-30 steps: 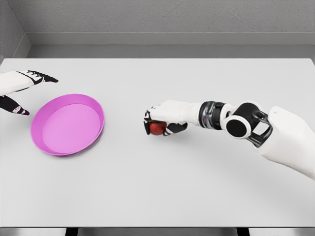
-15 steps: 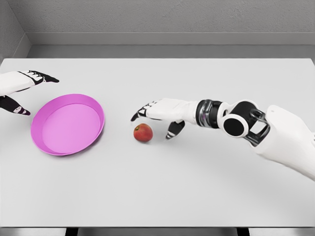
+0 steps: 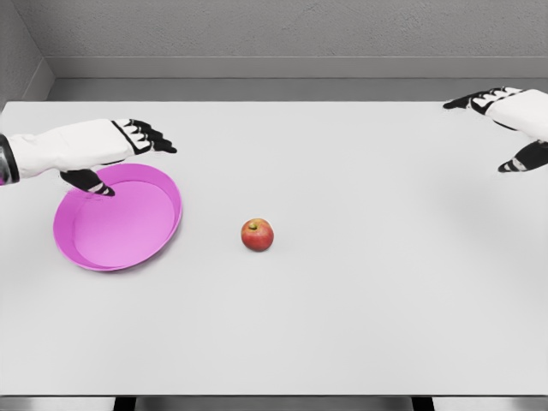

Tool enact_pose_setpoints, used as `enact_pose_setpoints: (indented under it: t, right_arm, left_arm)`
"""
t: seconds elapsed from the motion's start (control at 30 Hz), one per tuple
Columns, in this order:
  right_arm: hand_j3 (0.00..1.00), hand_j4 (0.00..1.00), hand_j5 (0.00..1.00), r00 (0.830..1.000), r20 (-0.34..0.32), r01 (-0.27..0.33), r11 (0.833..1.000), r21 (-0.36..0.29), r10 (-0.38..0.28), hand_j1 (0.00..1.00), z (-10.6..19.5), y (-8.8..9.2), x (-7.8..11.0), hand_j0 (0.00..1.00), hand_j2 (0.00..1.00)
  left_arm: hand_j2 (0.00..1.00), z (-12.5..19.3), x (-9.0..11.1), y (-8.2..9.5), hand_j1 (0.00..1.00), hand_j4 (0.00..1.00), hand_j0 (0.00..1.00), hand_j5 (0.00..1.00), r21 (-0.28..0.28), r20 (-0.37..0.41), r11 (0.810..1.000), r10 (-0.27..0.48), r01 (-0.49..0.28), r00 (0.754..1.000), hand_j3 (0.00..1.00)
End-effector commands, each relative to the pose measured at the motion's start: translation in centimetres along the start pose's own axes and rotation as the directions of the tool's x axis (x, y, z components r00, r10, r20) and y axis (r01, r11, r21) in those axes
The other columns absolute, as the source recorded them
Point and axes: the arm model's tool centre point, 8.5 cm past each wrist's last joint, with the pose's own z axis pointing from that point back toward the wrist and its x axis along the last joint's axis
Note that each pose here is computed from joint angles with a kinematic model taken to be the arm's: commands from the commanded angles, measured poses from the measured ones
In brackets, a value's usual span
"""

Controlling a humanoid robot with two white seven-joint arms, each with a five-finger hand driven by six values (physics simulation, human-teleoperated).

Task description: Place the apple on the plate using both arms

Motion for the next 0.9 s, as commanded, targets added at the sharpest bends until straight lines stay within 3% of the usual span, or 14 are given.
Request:
enact_pose_setpoints:
  t: [0.0, 0.2, 0.43, 0.67, 0.87]
  right_arm:
    - [1.00, 1.00, 1.00, 1.000, 0.016, 0.017, 0.999, -0.039, -0.017, 1.00, -0.2, -0.5, 0.2, 1.00, 1.00]
    - [1.00, 1.00, 1.00, 0.997, 0.076, 0.027, 0.999, -0.032, -0.024, 1.00, -1.4, 0.3, 2.2, 1.00, 1.00]
    - [1.00, 1.00, 1.00, 0.997, 0.077, 0.026, 0.999, -0.029, -0.024, 1.00, -1.4, 0.3, 2.3, 1.00, 1.00]
    - [1.00, 1.00, 1.00, 0.997, 0.068, 0.036, 0.999, 0.010, -0.037, 1.00, -1.2, 1.8, 2.0, 1.00, 1.00]
    - [1.00, 1.00, 1.00, 0.998, 0.048, 0.026, 0.999, 0.034, -0.028, 1.00, -0.6, 2.2, 1.5, 1.00, 1.00]
  left_arm:
    - [1.00, -2.7, 2.6, -0.5, 1.00, 1.00, 1.00, 1.00, -0.023, 0.081, 0.999, -0.039, 0.041, 0.996, 1.00]
    - [1.00, -6.2, 5.5, 0.0, 1.00, 1.00, 1.00, 1.00, -0.048, 0.179, 0.992, -0.105, 0.116, 0.978, 1.00]
    - [1.00, -9.3, 7.9, 1.6, 1.00, 1.00, 1.00, 1.00, -0.020, 0.263, 0.988, -0.145, 0.156, 0.954, 1.00]
    - [1.00, -12.4, 10.6, 0.6, 1.00, 1.00, 1.00, 1.00, -0.055, 0.342, 0.978, -0.171, 0.201, 0.924, 1.00]
    - [1.00, -13.5, 11.0, -1.1, 1.00, 1.00, 1.00, 1.00, -0.111, 0.364, 0.972, -0.154, 0.208, 0.919, 1.00]
